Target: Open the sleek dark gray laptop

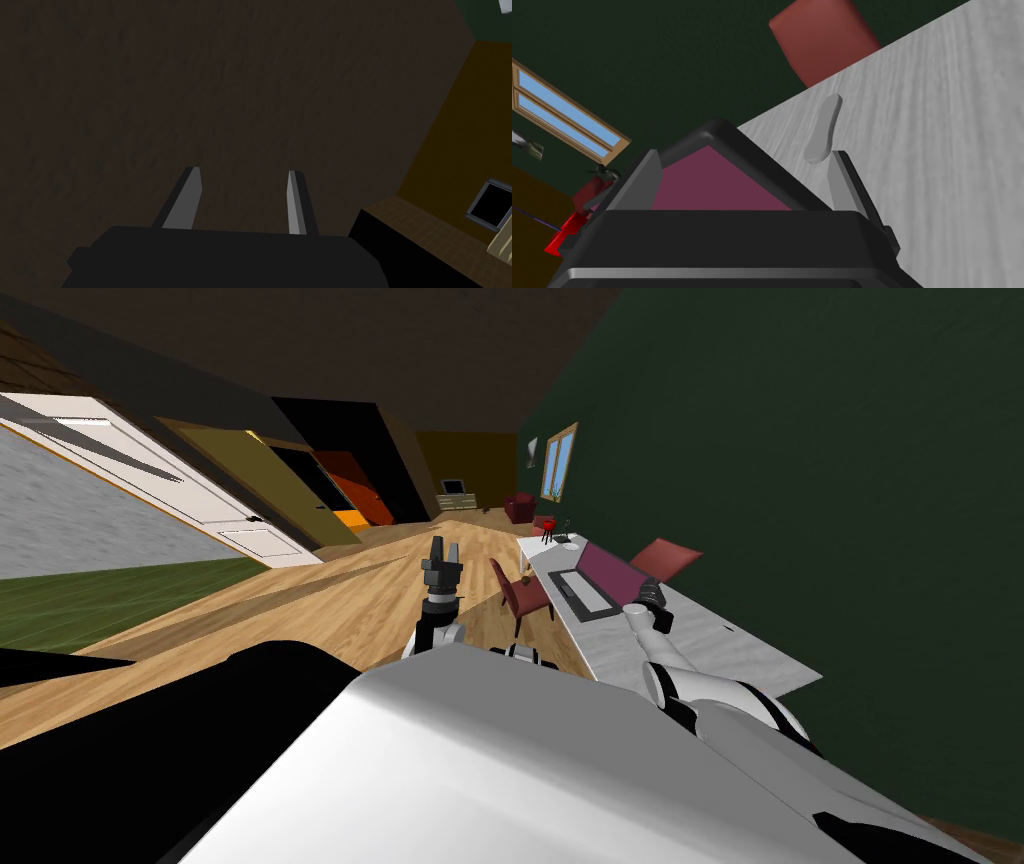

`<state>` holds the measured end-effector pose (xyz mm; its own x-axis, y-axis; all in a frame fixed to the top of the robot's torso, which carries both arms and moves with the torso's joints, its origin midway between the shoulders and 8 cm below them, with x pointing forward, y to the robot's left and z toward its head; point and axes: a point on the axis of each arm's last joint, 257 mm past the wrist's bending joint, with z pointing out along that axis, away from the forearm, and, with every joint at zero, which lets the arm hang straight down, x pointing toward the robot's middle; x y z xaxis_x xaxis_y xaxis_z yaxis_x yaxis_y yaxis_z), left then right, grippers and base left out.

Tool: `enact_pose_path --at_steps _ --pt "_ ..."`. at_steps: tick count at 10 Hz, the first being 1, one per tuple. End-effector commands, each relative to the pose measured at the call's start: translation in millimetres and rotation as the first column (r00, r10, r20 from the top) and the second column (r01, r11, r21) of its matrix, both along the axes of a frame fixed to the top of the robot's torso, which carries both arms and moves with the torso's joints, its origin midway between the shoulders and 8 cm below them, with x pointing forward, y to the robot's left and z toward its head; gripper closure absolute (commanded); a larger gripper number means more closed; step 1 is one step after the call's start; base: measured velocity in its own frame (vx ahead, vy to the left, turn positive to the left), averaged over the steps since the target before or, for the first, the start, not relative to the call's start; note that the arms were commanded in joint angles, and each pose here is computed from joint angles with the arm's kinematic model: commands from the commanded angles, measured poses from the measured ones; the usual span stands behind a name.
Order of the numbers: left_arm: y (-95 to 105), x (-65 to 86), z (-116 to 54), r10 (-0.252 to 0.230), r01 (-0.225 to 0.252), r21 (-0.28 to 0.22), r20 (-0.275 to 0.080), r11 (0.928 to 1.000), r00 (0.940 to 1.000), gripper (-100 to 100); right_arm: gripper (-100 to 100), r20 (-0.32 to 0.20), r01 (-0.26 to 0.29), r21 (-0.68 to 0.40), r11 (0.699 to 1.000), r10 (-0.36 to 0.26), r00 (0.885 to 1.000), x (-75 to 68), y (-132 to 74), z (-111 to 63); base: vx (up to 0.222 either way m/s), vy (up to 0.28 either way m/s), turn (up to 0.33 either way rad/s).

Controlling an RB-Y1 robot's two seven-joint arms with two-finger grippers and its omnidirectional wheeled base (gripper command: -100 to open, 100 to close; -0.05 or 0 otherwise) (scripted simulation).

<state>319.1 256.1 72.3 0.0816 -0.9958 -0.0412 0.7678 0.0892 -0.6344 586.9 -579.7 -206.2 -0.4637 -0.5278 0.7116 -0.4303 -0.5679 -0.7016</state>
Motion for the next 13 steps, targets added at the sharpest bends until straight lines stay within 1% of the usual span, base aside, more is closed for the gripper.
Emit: enact_pose_path --at_steps 1,4,5,6,8,9,10,11,12,13 --pt "0.0 0.0 0.0 0.000 0.000 0.000 0.000 1.0000 1.0000 0 -100 0.038 0.036 0.088 0.995 -0.039 0.999 -3.2 -18 -1.6 0.002 -0.016 0.114" --pt "0.0 0.0 0.0 0.000 0.000 0.000 0.000 1.0000 1.0000 0 -100 0.075 0.076 0.188 0.979 -0.091 0.993 -9.9 -39 -4.9 0.003 -0.018 0.106" --pt "0.0 0.0 0.0 0.000 0.000 0.000 0.000 1.0000 1.0000 0 -100 0.075 0.076 0.188 0.979 -0.091 0.993 -9.9 -39 -4.9 0.001 -0.015 0.049" --pt "0.0 0.0 0.0 0.000 0.000 0.000 0.000 1.0000 1.0000 0 -100 0.081 0.085 0.209 0.974 -0.104 0.991 -11.9 -44 -5.9 -0.001 -0.009 0.042" --pt "0.0 0.0 0.0 0.000 0.000 0.000 0.000 1.0000 1.0000 0 -100 0.079 0.080 0.199 0.977 -0.098 0.992 -10.3 -41 -5.3 -0.001 -0.002 0.006" --pt "0.0 0.0 0.0 0.000 0.000 0.000 0.000 1.0000 1.0000 0 100 0.080 0.080 0.198 0.977 -0.097 0.992 -10.1 -41 -5.0 0.004 -0.001 0.016" --pt "0.0 0.0 0.0 0.000 0.000 0.000 0.000 1.0000 1.0000 0 100 0.090 0.088 0.158 0.984 -0.103 0.991 -16.2 -36 -5.9 0.011 -0.008 0.039" --pt "0.0 0.0 0.0 0.000 0.000 0.000 0.000 1.0000 1.0000 0 100 0.092 0.090 0.156 0.984 -0.105 0.990 -16.7 -37 -5.3 0.008 -0.008 0.031" --pt "0.0 0.0 0.0 0.000 0.000 0.000 0.000 1.0000 1.0000 0 100 0.093 0.093 0.123 0.988 -0.104 0.990 -23.0 -31 -10.7 0.011 -0.013 0.041" --pt "0.0 0.0 0.0 0.000 0.000 0.000 0.000 1.0000 1.0000 0 100 0.101 0.101 0.117 0.988 -0.113 0.988 -24.8 -32 -8.2 0.002 -0.005 0.023"
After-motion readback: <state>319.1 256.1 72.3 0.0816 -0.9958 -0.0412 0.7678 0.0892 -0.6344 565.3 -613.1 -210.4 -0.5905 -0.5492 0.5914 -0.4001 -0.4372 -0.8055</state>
